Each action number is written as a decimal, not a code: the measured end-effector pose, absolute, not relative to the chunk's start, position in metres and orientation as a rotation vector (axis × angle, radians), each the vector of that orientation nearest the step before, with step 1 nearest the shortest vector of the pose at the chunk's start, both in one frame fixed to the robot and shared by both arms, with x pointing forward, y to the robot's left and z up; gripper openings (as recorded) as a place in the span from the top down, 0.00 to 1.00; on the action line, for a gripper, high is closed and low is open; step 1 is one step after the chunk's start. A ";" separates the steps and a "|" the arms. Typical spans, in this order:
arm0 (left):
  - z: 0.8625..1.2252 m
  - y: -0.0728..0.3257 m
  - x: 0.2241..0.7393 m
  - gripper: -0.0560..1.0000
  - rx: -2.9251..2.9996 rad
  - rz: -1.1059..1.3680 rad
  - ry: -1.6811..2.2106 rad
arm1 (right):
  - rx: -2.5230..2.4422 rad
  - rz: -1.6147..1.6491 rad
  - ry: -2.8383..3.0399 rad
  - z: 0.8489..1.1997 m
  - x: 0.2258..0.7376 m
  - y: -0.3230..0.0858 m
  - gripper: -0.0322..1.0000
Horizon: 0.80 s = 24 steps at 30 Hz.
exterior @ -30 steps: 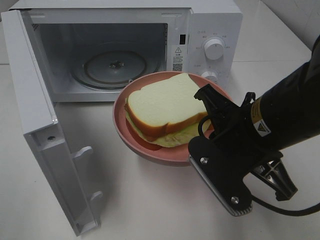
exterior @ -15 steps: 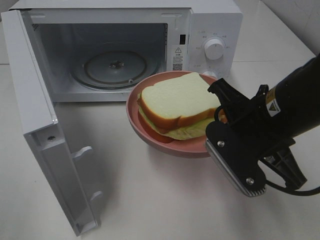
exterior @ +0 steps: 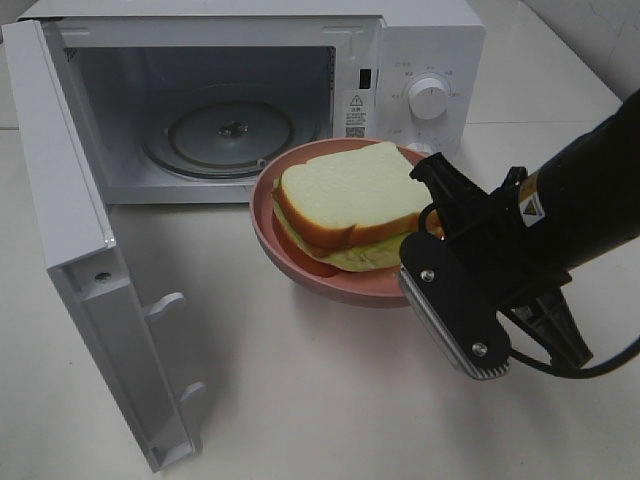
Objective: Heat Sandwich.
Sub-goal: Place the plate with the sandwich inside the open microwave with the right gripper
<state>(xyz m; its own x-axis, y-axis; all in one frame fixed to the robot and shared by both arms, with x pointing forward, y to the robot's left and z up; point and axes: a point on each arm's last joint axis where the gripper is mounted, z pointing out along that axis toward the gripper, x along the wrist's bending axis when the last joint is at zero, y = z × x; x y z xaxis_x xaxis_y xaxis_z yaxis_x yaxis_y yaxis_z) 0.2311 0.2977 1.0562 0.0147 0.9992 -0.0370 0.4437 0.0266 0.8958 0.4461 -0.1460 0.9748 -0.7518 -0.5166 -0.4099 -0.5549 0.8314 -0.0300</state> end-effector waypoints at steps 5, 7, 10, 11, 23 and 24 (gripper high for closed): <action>1.056 0.298 0.231 0.01 1.523 0.914 1.535 | -0.854 0.143 2.590 0.975 0.451 -0.127 0.93; 1.056 0.298 0.231 0.01 1.523 0.914 1.535 | -0.865 0.148 2.583 0.975 0.453 -0.123 0.93; 1.056 0.298 0.231 0.01 1.523 0.914 1.535 | -0.883 0.159 2.572 0.976 0.459 -0.110 0.93; 1.056 0.298 0.231 0.01 1.523 0.914 1.535 | -0.883 0.159 2.572 0.976 0.459 -0.110 0.93; 1.056 0.298 0.231 0.01 1.527 0.917 1.532 | -0.855 0.194 2.558 0.975 0.487 -0.084 0.93; 1.056 0.298 0.231 0.01 1.527 0.917 1.532 | -0.853 0.197 2.554 0.976 0.489 -0.082 0.93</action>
